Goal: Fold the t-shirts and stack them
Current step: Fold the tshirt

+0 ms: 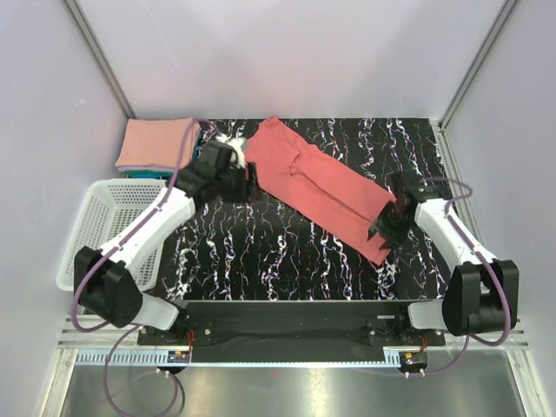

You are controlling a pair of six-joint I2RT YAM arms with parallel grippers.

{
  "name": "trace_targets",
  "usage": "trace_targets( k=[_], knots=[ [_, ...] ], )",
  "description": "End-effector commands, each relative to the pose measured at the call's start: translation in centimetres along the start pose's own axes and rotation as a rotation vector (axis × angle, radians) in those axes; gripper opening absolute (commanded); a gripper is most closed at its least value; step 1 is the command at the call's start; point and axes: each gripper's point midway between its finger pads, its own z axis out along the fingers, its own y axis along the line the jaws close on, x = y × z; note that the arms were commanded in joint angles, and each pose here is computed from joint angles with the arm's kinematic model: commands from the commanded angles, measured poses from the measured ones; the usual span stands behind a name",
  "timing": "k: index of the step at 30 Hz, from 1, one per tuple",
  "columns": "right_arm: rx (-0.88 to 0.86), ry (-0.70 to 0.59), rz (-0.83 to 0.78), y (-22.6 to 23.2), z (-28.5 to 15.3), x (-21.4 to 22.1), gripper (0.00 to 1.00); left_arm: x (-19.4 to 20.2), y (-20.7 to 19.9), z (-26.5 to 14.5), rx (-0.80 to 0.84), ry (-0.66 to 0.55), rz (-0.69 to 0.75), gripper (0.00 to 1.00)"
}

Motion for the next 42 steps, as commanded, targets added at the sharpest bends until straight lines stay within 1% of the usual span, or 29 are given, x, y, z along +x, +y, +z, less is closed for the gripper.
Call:
trace_targets(
  k=[1,2,3,4,5,6,7,8,9,10,11,13,14,15,16,17,18,19,20,21,22,23,26,27,28,32,36,38,42],
  knots=[
    [-0.014,-0.202,0.014,1.6,-5.4,-5.8,0.52,-1.2,-5.4,-2.7,0.066,-0.163,0.153,0.58],
    [-0.014,-0.227,0.013,1.6,-5.8,-7.3,0.52,-0.7,-6.7,-2.7,0.079,-0.171,0.188,0.58],
    [-0.031,-0.267,-0.006,2.0,-6.9,-9.2,0.52,0.9,-9.7,-2.7,0.137,-0.162,0.246,0.58],
    [-0.020,-0.256,0.033,1.0,-6.4,-10.9,0.52,0.8,-10.1,-2.2,0.093,-0.188,0.261,0.58],
    [-0.017,-0.270,0.030,0.8,-6.5,-12.1,0.52,2.0,-12.3,-2.0,0.127,-0.172,0.282,0.58],
    [-0.018,-0.293,0.009,0.9,-7.0,-13.4,0.53,2.6,-13.3,-1.8,0.137,-0.161,0.286,0.57],
    [-0.003,-0.274,0.029,-0.1,-6.2,-14.6,0.53,2.9,-13.9,-1.4,0.128,-0.159,0.290,0.57],
    [0.003,-0.280,0.029,-0.4,-6.0,-15.6,0.54,3.4,-15.2,-0.3,0.130,-0.143,0.302,0.57],
    [0.008,-0.292,0.014,-0.6,-6.0,-16.7,0.54,4.7,-17.3,0.0,0.163,-0.141,0.341,0.57],
    [0.021,-0.282,0.020,-1.1,-5.1,-17.5,0.56,5.1,-18.1,0.8,0.150,-0.147,0.362,0.57],
    [0.023,-0.303,0.040,-1.9,-4.8,-18.9,0.56,6.5,-20.4,2.0,0.169,-0.127,0.405,0.56],
    [-0.016,-0.270,0.028,-1.6,-3.3,-20.0,0.56,7.4,-22.0,3.7,0.135,-0.121,0.450,0.56],
    [-0.020,-0.277,0.009,-1.7,-2.8,-20.9,0.57,8.6,-23.6,4.1,0.144,-0.112,0.491,0.56],
    [-0.021,-0.282,0.001,-1.5,-2.5,-21.7,0.57,9.0,-25.1,5.8,0.138,-0.112,0.511,0.56],
    [-0.020,-0.262,-0.008,-1.5,-1.1,-22.4,0.58,9.5,-26.2,6.4,0.151,-0.113,0.543,0.57],
    [-0.026,-0.259,-0.022,-1.5,-0.6,-23.0,0.59,10.5,-27.9,6.9,0.177,-0.119,0.572,0.57],
    [-0.034,-0.274,-0.043,-1.5,-0.6,-24.0,0.60,11.2,-29.1,8.4,0.178,-0.117,0.599,0.57],
    [-0.030,-0.261,-0.048,-1.7,0.4,-24.4,0.61,11.3,-29.7,9.2,0.162,-0.133,0.621,0.57],
    [-0.020,-0.267,-0.060,-1.9,0.8,-25.0,0.62,12.2,-30.3,9.7,0.156,-0.128,0.659,0.58],
    [-0.012,-0.275,-0.048,-2.5,0.8,-25.9,0.63,12.4,-30.6,10.4,0.143,-0.130,0.669,0.58],
    [-0.014,-0.251,-0.042,-2.9,1.8,-26.0,0.63,13.1,-31.3,11.8,0.141,-0.121,0.682,0.58],
    [-0.021,-0.247,-0.034,-3.3,2.2,-26.4,0.63,13.7,-31.6,12.2,0.146,-0.117,0.702,0.58],
    [0.003,-0.235,-0.017,-4.8,3.5,-26.5,0.64,15.7,-31.5,14.1,0.144,-0.095,0.732,0.59],
    [0.006,-0.218,-0.009,-5.2,4.2,-25.9,0.64,16.3,-31.5,14.3,0.156,-0.084,0.734,0.59],
    [-0.017,-0.231,-0.009,-4.9,4.5,-26.2,0.64,16.9,-31.5,14.6,0.165,-0.077,0.747,0.59],
    [-0.052,-0.205,-0.025,-4.8,6.2,-25.3,0.64,20.3,-31.4,16.0,0.222,-0.054,0.813,0.60],
    [-0.086,-0.206,-0.045,-4.5,7.0,-24.9,0.64,21.8,-30.9,17.5,0.181,-0.019,0.846,0.61],
    [-0.125,-0.230,-0.050,-3.9,7.0,-25.2,0.64,22.0,-30.4,18.0,0.153,-0.007,0.852,0.61],
    [-0.124,-0.217,-0.057,-4.2,7.7,-24.4,0.63,22.5,-30.4,18.9,0.150,-0.003,0.865,0.62]
  ],
)
